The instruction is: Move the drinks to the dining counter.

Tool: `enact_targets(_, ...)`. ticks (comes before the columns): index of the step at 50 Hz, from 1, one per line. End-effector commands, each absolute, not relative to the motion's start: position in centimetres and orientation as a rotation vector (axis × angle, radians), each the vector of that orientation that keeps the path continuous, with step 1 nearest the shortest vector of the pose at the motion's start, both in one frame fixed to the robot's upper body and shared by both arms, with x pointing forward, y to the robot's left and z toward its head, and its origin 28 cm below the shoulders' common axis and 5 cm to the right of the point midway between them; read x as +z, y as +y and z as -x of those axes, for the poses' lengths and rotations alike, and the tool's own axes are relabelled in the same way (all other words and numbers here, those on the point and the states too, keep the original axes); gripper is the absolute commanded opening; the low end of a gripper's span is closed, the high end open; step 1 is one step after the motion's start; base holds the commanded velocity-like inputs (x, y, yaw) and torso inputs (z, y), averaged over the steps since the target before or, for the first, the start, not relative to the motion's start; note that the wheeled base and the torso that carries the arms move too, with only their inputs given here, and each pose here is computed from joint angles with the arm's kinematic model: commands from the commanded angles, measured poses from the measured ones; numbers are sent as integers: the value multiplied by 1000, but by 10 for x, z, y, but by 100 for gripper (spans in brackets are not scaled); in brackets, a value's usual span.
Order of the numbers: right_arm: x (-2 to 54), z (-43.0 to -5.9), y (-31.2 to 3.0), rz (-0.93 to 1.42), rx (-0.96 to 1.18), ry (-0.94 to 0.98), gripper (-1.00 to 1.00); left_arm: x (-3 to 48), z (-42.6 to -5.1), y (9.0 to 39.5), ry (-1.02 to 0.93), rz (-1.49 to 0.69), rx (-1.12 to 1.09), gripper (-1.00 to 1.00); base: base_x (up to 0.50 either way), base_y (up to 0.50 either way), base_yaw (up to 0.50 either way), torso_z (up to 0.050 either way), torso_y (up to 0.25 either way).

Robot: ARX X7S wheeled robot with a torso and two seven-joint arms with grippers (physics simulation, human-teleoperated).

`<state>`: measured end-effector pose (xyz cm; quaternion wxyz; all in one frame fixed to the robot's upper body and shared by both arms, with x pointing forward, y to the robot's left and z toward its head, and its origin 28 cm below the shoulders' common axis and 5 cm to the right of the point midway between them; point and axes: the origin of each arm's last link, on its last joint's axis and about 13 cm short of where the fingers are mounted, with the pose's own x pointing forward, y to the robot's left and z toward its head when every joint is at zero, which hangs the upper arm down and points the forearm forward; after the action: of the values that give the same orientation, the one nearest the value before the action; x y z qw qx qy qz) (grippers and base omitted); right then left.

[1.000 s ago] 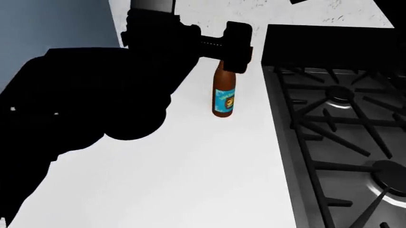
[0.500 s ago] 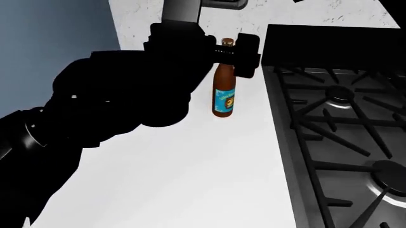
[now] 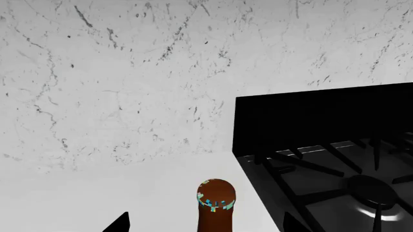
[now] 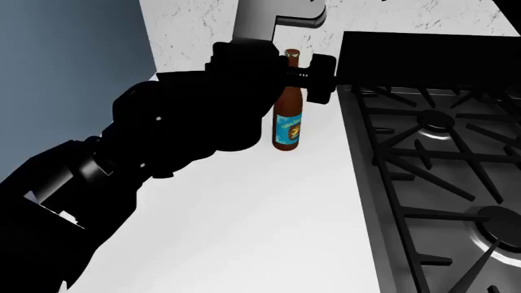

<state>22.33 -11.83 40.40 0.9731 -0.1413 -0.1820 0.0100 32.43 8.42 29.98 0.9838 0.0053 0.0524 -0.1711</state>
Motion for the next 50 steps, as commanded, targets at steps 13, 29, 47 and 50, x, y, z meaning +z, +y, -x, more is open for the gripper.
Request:
enact_targets(13,404,-223,-118,285,25,-369,100,279,-353,72,141,21,-310,100,0,0,0,0,0)
enact_targets(29,406,-222,-117,284,29,-374,100,272,-354,70,165,20,-313,100,0,0,0,0,0)
enact_targets(47,407,-221,-117,284,31,-383,100,266,-349,67,177,-13,-359,-100,0,0,0,0,0)
enact_targets(50,407,-221,-117,284,31,-383,100,265,-348,66,177,-15,-363,-100,0,0,0,0,0)
